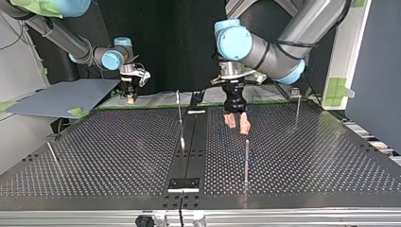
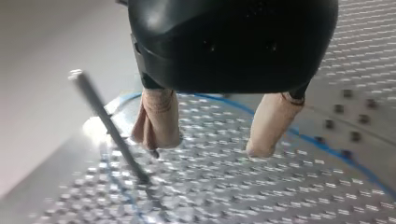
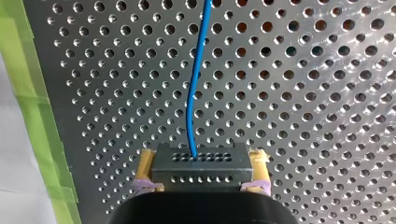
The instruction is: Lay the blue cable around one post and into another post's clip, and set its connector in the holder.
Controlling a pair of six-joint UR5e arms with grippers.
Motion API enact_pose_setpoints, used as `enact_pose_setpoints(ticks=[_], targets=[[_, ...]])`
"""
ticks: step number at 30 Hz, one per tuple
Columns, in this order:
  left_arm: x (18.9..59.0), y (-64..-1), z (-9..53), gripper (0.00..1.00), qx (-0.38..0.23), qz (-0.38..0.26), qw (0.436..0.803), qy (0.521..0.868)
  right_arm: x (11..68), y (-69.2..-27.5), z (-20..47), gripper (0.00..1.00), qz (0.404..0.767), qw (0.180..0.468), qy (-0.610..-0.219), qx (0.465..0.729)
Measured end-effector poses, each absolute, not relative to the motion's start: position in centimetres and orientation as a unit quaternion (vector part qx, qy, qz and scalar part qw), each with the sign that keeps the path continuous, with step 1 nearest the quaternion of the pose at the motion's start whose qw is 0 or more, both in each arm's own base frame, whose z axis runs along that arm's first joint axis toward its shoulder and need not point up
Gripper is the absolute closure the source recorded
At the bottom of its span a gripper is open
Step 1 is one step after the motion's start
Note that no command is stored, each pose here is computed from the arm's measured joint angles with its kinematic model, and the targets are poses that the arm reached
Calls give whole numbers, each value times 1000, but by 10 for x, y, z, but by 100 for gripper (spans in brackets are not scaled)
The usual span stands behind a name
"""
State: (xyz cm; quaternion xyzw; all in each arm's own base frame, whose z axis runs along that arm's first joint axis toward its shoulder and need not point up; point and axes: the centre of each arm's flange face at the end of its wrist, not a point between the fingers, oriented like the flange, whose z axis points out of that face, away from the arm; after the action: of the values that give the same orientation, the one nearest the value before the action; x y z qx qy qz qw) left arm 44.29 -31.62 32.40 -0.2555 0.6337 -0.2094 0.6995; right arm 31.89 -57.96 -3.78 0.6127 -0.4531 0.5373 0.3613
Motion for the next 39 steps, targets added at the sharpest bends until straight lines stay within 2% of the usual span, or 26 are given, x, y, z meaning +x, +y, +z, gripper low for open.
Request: enact_pose_setpoints(ticks=[6, 11, 20, 29, 39], targets=[[458, -294, 359, 0, -276, -256, 719, 584, 318, -580, -38, 100, 537, 361, -454, 613], [476, -292, 353, 0, -280, -290, 717, 568, 318, -579, -39, 100, 536, 361, -454, 613], [496, -302, 327, 0, -278, -332, 696, 572, 318, -579, -39, 100, 536, 361, -454, 613], [515, -298, 320, 0, -311, -337, 680, 572, 318, -579, -40, 100, 536, 360, -454, 614], [531, -285, 328, 0, -351, -345, 675, 549, 318, -579, -40, 100, 536, 361, -454, 613]])
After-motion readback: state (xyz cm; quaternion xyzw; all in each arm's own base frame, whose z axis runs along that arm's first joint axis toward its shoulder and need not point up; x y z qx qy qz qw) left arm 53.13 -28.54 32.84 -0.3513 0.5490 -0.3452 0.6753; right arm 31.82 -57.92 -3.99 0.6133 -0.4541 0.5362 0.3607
